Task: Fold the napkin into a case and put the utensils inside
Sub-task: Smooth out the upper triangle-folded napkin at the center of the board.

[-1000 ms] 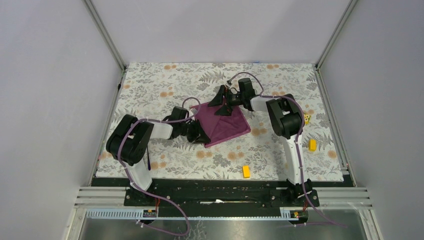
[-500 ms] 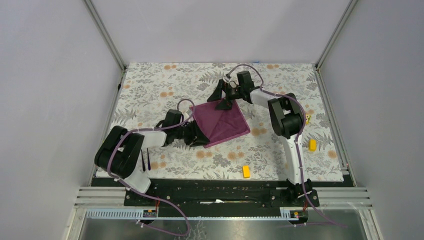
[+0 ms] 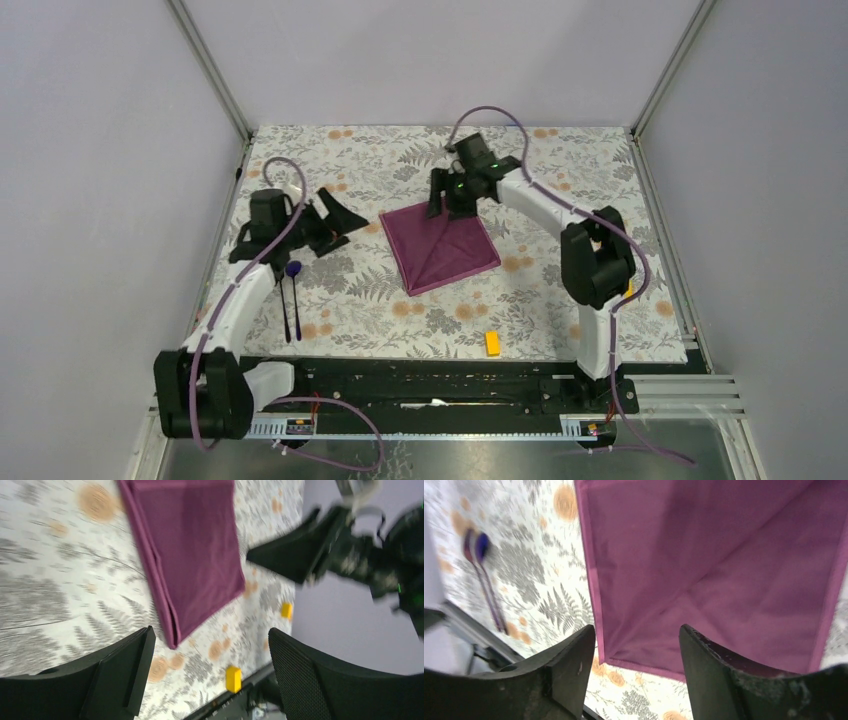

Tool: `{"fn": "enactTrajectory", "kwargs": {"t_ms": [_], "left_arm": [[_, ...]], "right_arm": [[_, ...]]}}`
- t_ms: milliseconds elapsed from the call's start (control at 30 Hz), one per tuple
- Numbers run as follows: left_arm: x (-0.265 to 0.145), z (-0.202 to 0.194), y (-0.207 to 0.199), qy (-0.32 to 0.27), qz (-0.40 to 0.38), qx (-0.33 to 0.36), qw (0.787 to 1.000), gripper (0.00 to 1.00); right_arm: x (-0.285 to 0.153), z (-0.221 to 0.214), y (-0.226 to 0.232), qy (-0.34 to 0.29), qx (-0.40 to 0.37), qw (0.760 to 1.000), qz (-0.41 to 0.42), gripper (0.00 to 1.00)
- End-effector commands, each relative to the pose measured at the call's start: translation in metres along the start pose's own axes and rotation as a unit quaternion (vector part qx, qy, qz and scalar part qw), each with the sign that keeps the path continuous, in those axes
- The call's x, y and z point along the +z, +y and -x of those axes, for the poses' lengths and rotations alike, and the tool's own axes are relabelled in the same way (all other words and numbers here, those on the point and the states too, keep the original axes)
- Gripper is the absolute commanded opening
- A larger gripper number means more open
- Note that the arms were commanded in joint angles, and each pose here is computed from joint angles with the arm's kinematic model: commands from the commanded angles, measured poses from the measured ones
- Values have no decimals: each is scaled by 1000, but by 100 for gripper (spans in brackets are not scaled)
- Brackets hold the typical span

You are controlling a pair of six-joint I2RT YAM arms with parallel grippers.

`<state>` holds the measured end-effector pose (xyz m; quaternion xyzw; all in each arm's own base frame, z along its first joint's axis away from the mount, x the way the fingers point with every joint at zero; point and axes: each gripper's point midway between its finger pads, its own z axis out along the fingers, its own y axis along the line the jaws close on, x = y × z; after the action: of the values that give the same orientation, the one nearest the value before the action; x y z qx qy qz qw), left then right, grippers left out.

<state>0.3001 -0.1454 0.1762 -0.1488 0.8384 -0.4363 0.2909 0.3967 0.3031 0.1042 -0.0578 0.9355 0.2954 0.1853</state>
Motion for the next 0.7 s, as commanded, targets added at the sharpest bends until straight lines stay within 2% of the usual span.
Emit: {"fn": "enactTrajectory", "kwargs": {"t_ms": [0,100,167,200,267,367,467,533,667], "left_arm": [[-38,30,27,-79,99,18,992,90],[-52,44,37,-114,136,15,984,90],[-53,50,38,-121,142,14,982,91],[-52,50,38,-118,141,12,983,91],[-46,46,38,-107,123,2,987,91],[-37,40,30,-99,72,-6,993,92],[-32,33,34,-90,61,-15,994,92],[-31,30,38,-88,60,-19,994,92],[-28,24,44,-84,59,-22,994,92]], "right_arm": [[-9,-58,19,25,-118,983,-138,65],[-3,-81,41,35,-152,975,-155,55],[5,-94,54,46,-170,971,-161,39],[10,-100,58,53,-179,968,-169,34],[18,-112,62,70,-198,959,-191,35],[27,-124,69,80,-210,953,-203,44],[33,-134,72,96,-209,951,-206,49],[36,-138,72,100,-212,949,-211,49],[45,-145,77,107,-214,948,-211,39]]}}
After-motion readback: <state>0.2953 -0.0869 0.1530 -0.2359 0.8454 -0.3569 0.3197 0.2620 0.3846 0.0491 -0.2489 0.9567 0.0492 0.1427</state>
